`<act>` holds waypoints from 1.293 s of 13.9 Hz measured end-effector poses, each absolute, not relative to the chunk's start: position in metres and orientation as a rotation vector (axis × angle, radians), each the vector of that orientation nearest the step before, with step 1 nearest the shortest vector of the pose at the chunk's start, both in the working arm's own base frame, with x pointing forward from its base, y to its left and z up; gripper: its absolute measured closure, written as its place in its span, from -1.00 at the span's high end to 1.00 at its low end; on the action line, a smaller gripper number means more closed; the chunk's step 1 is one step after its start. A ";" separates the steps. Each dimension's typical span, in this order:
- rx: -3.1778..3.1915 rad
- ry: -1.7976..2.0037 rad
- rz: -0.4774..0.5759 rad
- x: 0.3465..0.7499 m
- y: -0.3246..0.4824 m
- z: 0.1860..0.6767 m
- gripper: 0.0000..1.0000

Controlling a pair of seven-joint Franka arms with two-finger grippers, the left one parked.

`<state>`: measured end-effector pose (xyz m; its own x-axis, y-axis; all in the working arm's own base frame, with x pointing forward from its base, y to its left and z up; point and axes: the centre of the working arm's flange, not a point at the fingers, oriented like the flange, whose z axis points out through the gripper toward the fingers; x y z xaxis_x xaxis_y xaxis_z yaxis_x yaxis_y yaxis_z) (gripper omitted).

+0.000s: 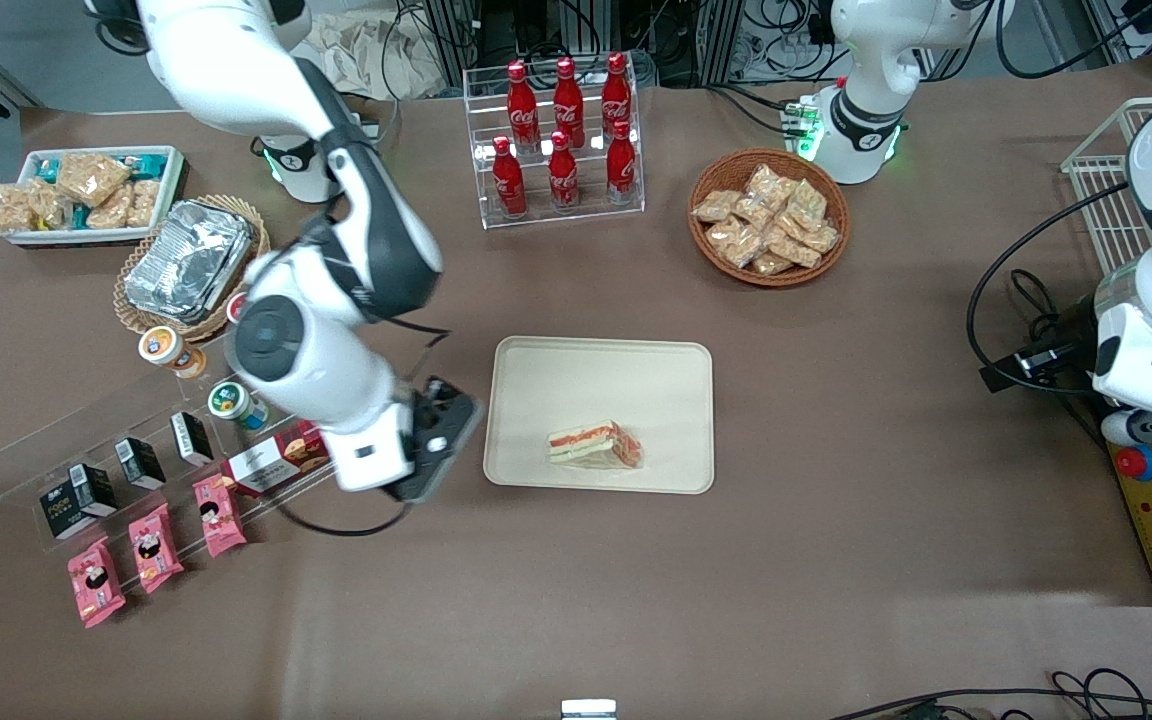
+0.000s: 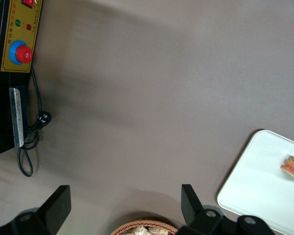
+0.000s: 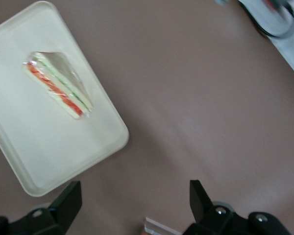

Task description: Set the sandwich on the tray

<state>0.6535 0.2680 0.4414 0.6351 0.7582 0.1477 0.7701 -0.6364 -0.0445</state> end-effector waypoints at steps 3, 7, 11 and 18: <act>-2.916 -1.012 -0.107 0.661 0.198 0.471 0.97; -3.005 -0.720 -0.073 0.667 0.086 0.499 0.97; -3.035 -0.466 -0.099 0.652 -0.028 0.522 0.97; -3.039 -0.230 -0.152 0.586 -0.116 0.564 0.97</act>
<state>0.5861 -0.1161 0.5644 0.9837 0.1454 0.1061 0.1544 -0.9846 -0.0822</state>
